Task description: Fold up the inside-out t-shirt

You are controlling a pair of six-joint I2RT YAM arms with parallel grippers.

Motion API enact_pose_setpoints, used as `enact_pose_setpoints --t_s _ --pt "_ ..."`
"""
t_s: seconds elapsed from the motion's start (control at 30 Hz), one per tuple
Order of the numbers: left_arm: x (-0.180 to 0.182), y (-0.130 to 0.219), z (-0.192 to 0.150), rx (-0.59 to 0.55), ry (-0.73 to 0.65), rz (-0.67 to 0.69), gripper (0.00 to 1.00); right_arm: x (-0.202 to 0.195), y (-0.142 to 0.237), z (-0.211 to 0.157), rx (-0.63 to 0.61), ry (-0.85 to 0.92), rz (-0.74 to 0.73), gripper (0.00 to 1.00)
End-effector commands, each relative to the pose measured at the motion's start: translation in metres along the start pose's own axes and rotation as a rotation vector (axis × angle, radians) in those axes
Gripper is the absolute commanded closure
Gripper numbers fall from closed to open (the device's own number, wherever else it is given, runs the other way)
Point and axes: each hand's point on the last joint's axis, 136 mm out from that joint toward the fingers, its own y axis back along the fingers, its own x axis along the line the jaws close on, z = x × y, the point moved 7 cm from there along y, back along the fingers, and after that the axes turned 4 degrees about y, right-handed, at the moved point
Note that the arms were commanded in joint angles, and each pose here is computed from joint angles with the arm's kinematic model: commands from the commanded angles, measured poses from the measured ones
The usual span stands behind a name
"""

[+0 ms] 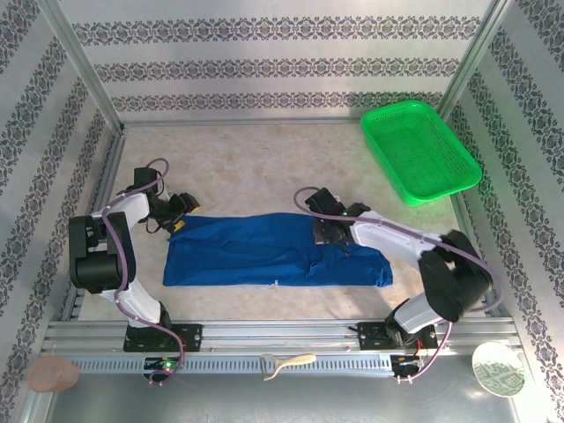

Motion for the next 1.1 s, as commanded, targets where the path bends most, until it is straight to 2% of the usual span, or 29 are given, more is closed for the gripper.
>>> enact_pose_setpoints --t_s 0.0,0.13,0.37,0.4,0.43,0.47,0.53,0.67,0.83,0.93,1.07 --pt "-0.002 0.002 -0.001 0.002 -0.023 0.006 0.31 -0.011 0.023 -0.012 -0.042 -0.046 -0.025 1.00" --pt "-0.002 0.002 -0.002 0.004 -0.024 0.008 0.32 -0.030 0.039 -0.036 -0.071 -0.120 -0.038 1.00" --pt "-0.002 0.000 -0.002 0.005 -0.020 0.004 0.32 -0.080 0.058 -0.110 -0.092 -0.386 -0.071 1.00" --pt "-0.002 0.000 -0.001 0.005 -0.018 0.003 0.32 -0.085 0.057 -0.122 -0.079 -0.435 -0.052 0.96" --pt "-0.003 0.000 0.000 0.004 -0.021 0.001 0.32 -0.089 0.057 -0.132 -0.067 -0.479 -0.037 0.79" --pt "-0.004 0.001 0.000 0.004 -0.022 0.001 0.32 -0.093 0.058 -0.141 -0.061 -0.523 -0.025 0.67" --pt "-0.007 0.005 0.003 -0.001 -0.029 -0.001 0.31 -0.100 0.067 -0.147 -0.102 -0.577 0.000 0.65" --pt "-0.025 0.026 0.010 -0.039 -0.074 -0.017 0.31 -0.102 0.087 -0.125 -0.215 -0.600 0.043 0.66" --pt "-0.041 0.055 0.009 -0.076 -0.119 -0.027 0.30 -0.067 0.069 -0.072 -0.174 -0.475 0.150 0.68" --pt "-0.035 0.061 0.008 -0.084 -0.151 0.055 0.30 -0.039 0.049 -0.041 -0.155 -0.399 0.236 0.67" --pt "-0.022 0.051 0.011 -0.054 -0.162 0.146 0.30 -0.012 0.023 -0.017 -0.090 -0.331 0.270 0.68"
